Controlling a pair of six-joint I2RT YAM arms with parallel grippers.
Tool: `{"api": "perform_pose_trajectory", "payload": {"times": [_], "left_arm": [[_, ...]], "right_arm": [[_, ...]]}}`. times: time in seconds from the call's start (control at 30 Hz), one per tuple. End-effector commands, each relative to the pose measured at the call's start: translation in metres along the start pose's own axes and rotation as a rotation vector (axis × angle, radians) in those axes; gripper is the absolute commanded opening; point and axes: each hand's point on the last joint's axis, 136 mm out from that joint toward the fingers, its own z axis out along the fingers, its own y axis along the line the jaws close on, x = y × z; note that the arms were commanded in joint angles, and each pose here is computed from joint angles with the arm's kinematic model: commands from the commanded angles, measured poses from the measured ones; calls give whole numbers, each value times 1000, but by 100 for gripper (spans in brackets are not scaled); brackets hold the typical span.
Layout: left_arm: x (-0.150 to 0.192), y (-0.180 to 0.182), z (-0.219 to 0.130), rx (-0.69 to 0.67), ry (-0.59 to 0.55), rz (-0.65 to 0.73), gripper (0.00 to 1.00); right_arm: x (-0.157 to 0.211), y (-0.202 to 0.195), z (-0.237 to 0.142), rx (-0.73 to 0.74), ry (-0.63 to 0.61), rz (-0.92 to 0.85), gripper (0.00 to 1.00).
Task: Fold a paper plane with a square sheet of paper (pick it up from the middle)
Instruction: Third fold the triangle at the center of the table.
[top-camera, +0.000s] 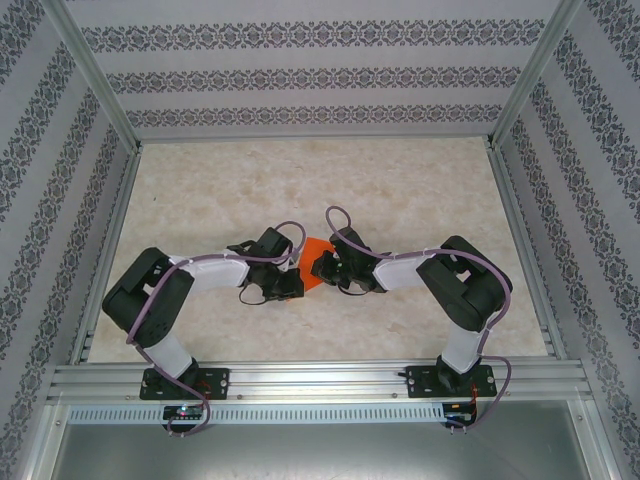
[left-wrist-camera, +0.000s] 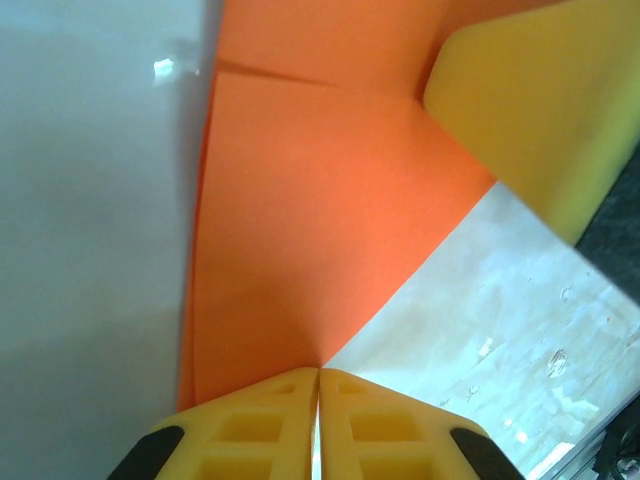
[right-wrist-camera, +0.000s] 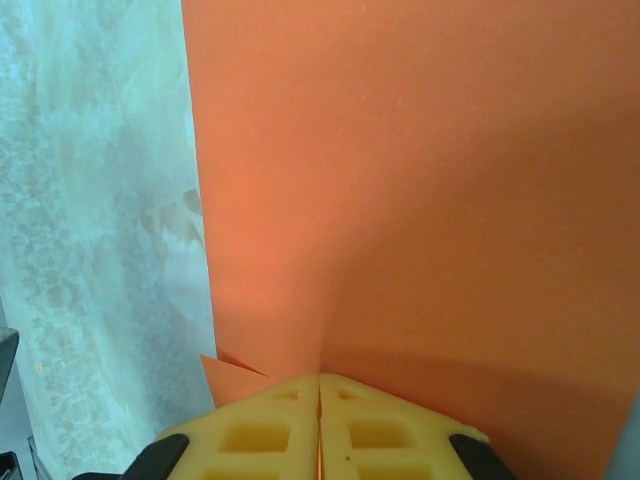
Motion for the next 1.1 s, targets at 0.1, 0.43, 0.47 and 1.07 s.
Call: {"api": "perform_pose_trajectory", "payload": {"times": [0.1,0.43,0.47,1.07], "left_arm": [[27,43,-8,-132,61,-68,13],[24,41,-12,15,48,-181,13],[22,36,-14,55,43,-195,13],[-24,-11,-19,253,-21,-219,19]], "right_arm": [[22,-57,3,192,65,32,9],[21,-51,5,179,69,24,9],[20,-50,5,177,68,23,9],[19,-44,5,167,60,22,10]]}}
